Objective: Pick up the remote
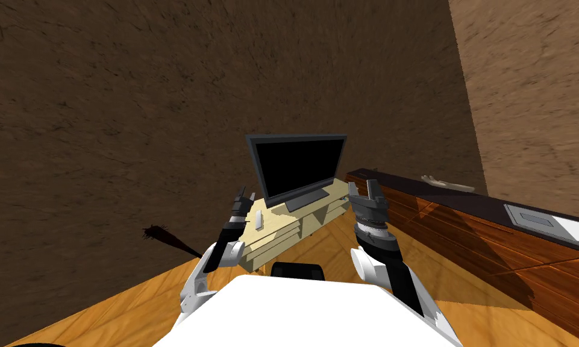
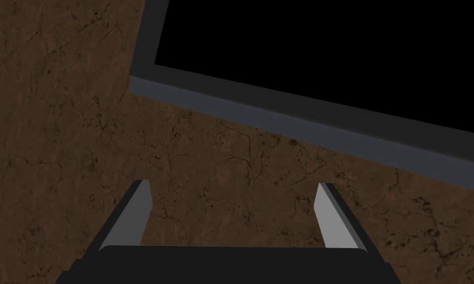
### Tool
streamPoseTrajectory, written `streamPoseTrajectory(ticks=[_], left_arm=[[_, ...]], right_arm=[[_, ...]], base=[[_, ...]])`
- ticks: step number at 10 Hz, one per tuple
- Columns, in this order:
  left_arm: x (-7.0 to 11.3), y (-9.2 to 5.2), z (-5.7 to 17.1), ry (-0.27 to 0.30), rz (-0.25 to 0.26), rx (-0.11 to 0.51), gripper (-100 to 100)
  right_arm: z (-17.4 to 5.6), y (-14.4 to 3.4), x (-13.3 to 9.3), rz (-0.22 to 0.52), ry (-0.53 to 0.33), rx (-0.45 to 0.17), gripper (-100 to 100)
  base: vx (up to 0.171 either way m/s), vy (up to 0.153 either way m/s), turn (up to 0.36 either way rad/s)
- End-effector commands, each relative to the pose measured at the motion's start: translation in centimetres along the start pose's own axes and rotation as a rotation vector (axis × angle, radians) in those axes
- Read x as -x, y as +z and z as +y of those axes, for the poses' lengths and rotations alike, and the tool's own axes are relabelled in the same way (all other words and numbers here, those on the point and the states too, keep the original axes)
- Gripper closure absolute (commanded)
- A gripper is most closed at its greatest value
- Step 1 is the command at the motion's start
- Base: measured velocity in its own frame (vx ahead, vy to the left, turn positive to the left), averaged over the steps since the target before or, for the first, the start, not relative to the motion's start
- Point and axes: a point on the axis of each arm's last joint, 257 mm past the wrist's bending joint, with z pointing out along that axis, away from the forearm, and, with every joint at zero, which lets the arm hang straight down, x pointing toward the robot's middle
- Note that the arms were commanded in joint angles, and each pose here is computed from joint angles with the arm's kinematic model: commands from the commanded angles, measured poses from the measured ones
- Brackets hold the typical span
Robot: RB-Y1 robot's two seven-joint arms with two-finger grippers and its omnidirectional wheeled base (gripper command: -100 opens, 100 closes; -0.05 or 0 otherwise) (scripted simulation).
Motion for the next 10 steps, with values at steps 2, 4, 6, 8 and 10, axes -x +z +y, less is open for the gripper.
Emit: streamPoseTrajectory(ticks=[2, 4, 6, 8, 10], left_arm=[[0.7, 0.2, 2.7, -0.037, -0.004, 0.080, -100], [1.6, 0.0, 5.0, -0.070, -0.015, 0.151, -100], [2.8, -0.3, 7.5, -0.105, -0.032, 0.225, -100], [4.2, -0.8, 10.0, -0.140, -0.058, 0.302, -100], [5.8, -1.6, 12.5, -0.176, -0.092, 0.379, -100]], right_arm=[[0.0, 0.0, 0.0, 0.000, 0.000, 0.000, 0], [0.0, 0.0, 0.0, 0.000, 0.000, 0.000, 0], [0.0, 0.0, 0.0, 0.000, 0.000, 0.000, 0], [0.0, 0.0, 0.0, 0.000, 0.000, 0.000, 0], [0.0, 0.0, 0.0, 0.000, 0.000, 0.000, 0]], base=[[-0.023, -0.009, -0.108], [-0.025, -0.010, -0.115], [-0.026, -0.008, -0.125], [-0.019, -0.016, -0.119], [-0.017, -0.010, -0.123]])
